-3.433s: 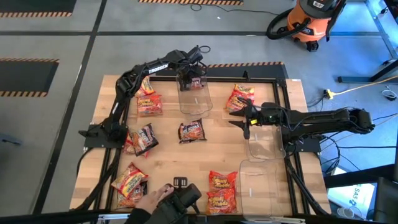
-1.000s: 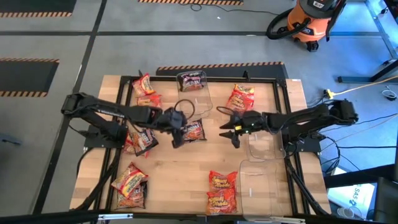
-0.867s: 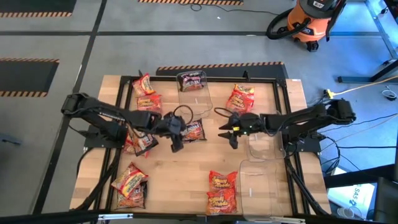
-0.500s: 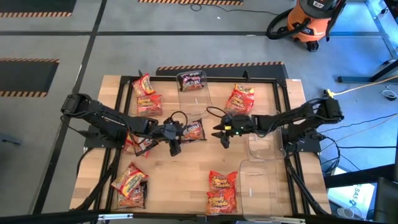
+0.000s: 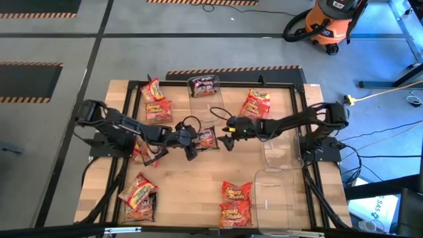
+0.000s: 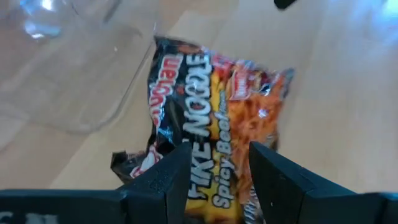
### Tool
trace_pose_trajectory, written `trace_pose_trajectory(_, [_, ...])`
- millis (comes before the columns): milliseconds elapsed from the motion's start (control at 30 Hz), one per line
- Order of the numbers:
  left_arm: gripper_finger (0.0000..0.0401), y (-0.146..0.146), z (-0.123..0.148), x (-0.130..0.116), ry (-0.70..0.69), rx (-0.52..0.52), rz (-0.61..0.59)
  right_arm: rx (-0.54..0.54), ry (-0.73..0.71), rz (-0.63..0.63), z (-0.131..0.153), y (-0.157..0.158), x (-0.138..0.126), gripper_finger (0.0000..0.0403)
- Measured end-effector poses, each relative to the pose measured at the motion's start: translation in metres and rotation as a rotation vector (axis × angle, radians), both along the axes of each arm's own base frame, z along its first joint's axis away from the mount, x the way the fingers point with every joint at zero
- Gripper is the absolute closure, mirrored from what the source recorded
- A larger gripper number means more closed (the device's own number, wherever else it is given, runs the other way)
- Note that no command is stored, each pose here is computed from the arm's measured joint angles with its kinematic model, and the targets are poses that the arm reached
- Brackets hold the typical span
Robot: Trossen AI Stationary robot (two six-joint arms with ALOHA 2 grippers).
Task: Sort Maruchan noodles
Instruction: Put the black noodle pack into the top transparent bin
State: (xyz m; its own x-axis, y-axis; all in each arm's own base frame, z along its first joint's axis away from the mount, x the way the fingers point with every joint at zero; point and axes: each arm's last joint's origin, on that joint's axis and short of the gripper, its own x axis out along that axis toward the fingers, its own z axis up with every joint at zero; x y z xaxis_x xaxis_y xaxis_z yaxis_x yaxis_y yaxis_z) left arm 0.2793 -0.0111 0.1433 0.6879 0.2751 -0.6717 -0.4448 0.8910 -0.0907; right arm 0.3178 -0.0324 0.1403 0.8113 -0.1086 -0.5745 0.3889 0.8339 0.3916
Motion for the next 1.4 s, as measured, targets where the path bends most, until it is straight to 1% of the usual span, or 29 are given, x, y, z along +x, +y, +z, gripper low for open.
trace_pose_trajectory(200, [0.0246, -0.003, -0.022, 0.007, 0.041, -0.001, -0.012, 0.114, 0.031, 0.037, -0.018, -0.003, 0.003, 0.0131])
trace_pose_trajectory(333, [0.0246, -0.01, -0.03, 0.013, 0.014, 0.003, -0.028, 0.171, -0.002, 0.072, -0.025, -0.002, 0.008, 0.0131])
trace_pose_trajectory(400, [0.0246, -0.013, -0.032, 0.015, -0.011, -0.001, -0.041, 0.191, -0.005, 0.067, -0.03, -0.002, 0.009, 0.0131])
trace_pose_trajectory(700, [0.0246, -0.024, -0.031, 0.016, -0.039, -0.001, -0.08, 0.242, 0.001, 0.092, -0.039, -0.001, 0.011, 0.0132])
trace_pose_trajectory(867, [0.0246, -0.025, -0.031, 0.017, -0.046, -0.002, -0.083, 0.252, -0.017, 0.102, -0.038, -0.001, 0.012, 0.0132])
trace_pose_trajectory(1000, [0.0246, -0.026, -0.029, 0.019, -0.077, -0.006, -0.089, 0.279, -0.023, 0.099, -0.043, 0.0, 0.014, 0.0132])
trace_pose_trajectory(1267, [0.0246, -0.026, -0.029, 0.019, -0.081, -0.004, -0.108, 0.32, -0.121, 0.189, -0.044, 0.009, 0.022, 0.0132])
trace_pose_trajectory(1400, [0.0246, -0.026, -0.028, 0.02, -0.097, -0.005, -0.107, 0.318, -0.164, 0.21, -0.041, 0.013, 0.023, 0.0132])
